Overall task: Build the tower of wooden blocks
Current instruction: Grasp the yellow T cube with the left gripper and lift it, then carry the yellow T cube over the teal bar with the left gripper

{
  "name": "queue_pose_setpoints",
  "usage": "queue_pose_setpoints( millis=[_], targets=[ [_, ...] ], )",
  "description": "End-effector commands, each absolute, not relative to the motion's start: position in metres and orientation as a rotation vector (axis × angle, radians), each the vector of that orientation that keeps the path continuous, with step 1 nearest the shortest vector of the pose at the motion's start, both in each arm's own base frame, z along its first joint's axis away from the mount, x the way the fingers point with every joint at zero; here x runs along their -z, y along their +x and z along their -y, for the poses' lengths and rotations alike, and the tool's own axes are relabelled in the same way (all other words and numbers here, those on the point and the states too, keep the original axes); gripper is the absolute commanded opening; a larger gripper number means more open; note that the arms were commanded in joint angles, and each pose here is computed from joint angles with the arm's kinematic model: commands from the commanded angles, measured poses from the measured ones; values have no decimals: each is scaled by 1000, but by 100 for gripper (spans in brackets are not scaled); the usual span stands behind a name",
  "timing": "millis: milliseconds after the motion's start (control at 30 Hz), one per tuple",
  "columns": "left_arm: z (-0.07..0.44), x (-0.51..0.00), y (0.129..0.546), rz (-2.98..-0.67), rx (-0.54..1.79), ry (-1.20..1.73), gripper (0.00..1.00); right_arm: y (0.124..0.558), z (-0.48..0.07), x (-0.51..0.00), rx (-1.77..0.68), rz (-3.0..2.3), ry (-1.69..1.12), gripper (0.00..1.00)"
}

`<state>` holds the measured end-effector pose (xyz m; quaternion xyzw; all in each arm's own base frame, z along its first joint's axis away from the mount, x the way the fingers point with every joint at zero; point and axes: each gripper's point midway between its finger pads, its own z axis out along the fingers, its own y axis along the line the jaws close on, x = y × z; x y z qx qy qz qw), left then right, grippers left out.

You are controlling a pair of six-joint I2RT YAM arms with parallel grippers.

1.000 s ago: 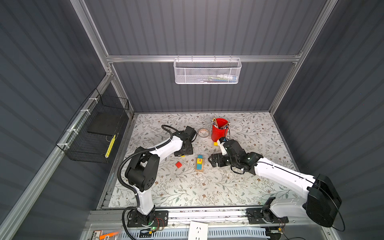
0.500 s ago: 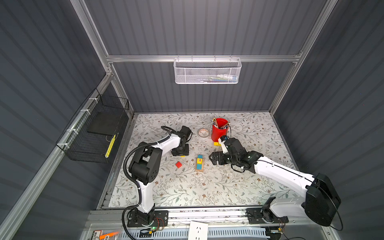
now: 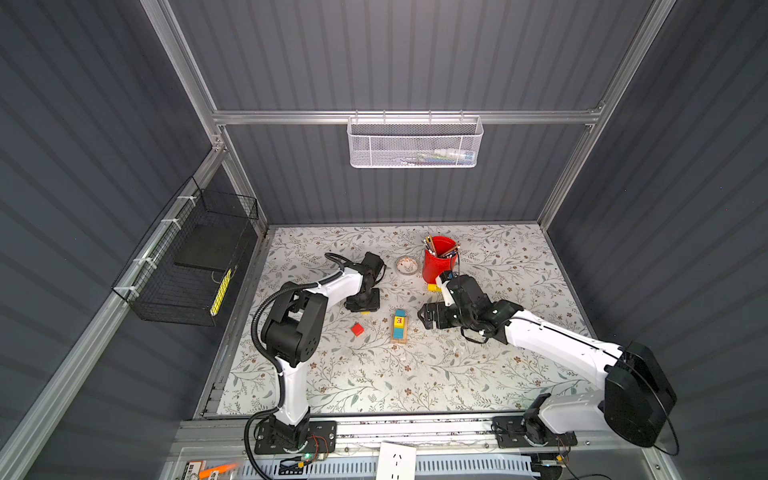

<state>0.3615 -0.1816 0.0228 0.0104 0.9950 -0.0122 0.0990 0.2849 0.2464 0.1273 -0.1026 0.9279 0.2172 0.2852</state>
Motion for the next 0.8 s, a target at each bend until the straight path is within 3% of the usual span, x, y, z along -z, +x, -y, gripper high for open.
queue_pose_setpoints(
  millis=[0, 333, 767],
  targets=[
    [172, -15, 348, -2997, 0, -27, 40, 291, -250, -132, -587, -2480, -267, 99],
    [168, -15, 342, -2998, -19, -134, 37, 291, -250, -132, -608, -2476, -251, 99],
    [174, -49, 353, -2907, 47, -102, 23, 290, -244, -141, -633, -2461, -230, 99]
  ],
)
